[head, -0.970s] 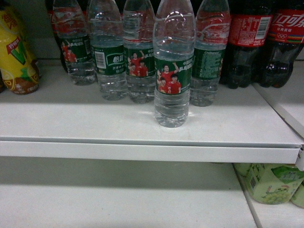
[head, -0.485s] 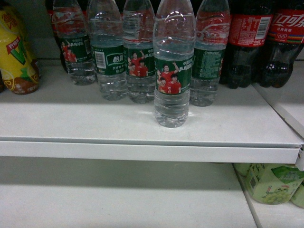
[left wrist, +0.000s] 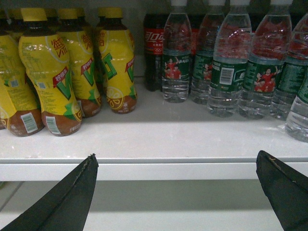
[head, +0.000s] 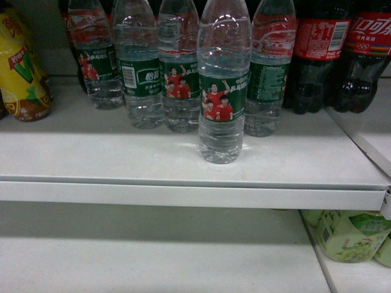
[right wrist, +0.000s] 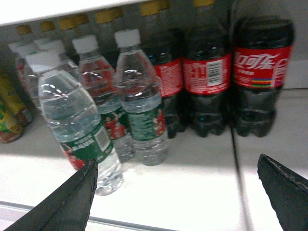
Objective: Move water from second to third shelf
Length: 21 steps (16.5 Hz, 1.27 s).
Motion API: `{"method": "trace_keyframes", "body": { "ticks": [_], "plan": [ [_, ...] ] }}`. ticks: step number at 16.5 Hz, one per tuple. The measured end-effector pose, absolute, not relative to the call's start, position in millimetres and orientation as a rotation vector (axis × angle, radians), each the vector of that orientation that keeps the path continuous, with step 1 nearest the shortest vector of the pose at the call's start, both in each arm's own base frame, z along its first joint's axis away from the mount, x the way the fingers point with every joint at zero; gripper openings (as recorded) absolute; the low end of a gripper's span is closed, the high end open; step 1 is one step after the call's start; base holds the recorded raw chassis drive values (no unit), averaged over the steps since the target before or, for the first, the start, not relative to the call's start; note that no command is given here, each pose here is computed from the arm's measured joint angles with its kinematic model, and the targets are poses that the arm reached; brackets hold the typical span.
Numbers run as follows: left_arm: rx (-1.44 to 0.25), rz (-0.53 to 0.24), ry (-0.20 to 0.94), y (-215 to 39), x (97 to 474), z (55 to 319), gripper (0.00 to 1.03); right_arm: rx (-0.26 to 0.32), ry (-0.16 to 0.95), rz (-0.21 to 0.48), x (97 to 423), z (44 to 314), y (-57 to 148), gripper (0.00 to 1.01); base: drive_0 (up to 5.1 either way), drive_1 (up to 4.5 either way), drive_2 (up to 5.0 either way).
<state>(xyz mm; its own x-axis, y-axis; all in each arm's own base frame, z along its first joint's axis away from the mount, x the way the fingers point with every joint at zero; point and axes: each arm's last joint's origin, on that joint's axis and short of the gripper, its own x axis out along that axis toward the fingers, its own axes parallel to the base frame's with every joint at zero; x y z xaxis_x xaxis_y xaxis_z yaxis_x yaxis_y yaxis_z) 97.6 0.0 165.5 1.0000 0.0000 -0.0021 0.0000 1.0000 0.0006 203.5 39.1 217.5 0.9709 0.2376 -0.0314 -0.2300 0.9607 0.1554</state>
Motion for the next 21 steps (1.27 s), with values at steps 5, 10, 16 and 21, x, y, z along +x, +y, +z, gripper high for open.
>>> {"method": "trace_keyframes", "body": {
  "ticks": [5,10,16,21],
  "plan": [
    [0.001,0.0,0.002,0,98,166,0.98,0.174,0.168,0.396,240,199,96,0.98,0.0,0.0,0.0],
    [0.001,0.0,0.002,0,98,166,0.98,0.169,0.218,0.515,256,198,137,0.98,0.0,0.0,0.0],
    [0.001,0.0,0.002,0,98,166,0.98,0.152,0.289,0.491,284,195,165,0.98,0.0,0.0,0.0],
    [0.001,0.0,0.002,0,98,166,0.98,0.143,0.297,0.479,292,192,176,0.98,0.0,0.0,0.0]
  ]
}}
